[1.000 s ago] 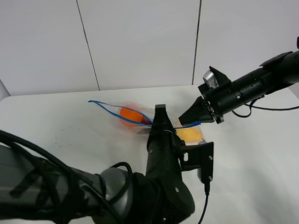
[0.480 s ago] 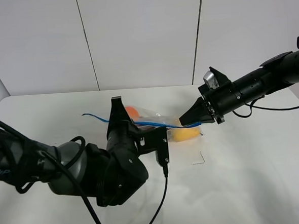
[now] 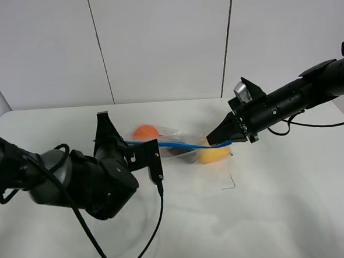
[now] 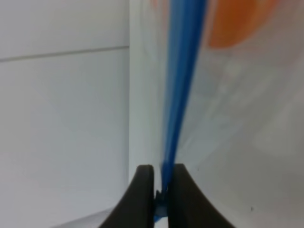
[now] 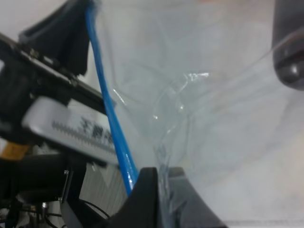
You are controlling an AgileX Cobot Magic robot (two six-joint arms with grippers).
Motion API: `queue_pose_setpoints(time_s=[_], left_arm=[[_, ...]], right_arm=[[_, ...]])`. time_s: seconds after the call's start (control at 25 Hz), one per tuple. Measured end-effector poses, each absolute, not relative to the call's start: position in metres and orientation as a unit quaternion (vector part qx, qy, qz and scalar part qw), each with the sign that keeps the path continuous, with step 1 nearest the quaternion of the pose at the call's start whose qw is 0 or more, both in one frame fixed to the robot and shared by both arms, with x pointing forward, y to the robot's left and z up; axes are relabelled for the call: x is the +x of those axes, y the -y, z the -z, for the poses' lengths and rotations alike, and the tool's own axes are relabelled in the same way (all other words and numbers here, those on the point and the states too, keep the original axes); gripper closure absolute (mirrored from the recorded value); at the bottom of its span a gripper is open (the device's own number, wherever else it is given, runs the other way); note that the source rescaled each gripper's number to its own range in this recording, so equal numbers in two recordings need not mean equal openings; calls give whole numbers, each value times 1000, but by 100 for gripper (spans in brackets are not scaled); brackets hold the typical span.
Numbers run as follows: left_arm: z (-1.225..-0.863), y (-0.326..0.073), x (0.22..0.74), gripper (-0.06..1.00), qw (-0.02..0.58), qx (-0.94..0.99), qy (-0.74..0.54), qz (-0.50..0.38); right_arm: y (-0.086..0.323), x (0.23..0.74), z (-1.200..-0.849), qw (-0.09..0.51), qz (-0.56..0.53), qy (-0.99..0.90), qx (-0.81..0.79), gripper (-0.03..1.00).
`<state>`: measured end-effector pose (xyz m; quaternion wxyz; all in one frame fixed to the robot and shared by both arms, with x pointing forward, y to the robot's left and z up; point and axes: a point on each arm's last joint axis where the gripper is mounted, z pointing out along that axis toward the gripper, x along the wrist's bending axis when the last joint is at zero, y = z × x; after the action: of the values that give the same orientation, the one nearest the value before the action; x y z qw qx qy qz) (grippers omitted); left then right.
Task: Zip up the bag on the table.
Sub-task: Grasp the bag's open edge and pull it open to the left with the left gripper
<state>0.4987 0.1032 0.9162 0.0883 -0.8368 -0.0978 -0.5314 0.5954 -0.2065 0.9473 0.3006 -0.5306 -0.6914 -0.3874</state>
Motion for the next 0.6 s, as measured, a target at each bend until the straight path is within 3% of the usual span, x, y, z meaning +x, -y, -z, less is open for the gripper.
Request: queue_pose_setpoints(time_s=[0.6], left_arm=[[-920,-136,521,94,102,-838,145,517]], right_arm=[[206,596,-948,302,394,685,-533,97]])
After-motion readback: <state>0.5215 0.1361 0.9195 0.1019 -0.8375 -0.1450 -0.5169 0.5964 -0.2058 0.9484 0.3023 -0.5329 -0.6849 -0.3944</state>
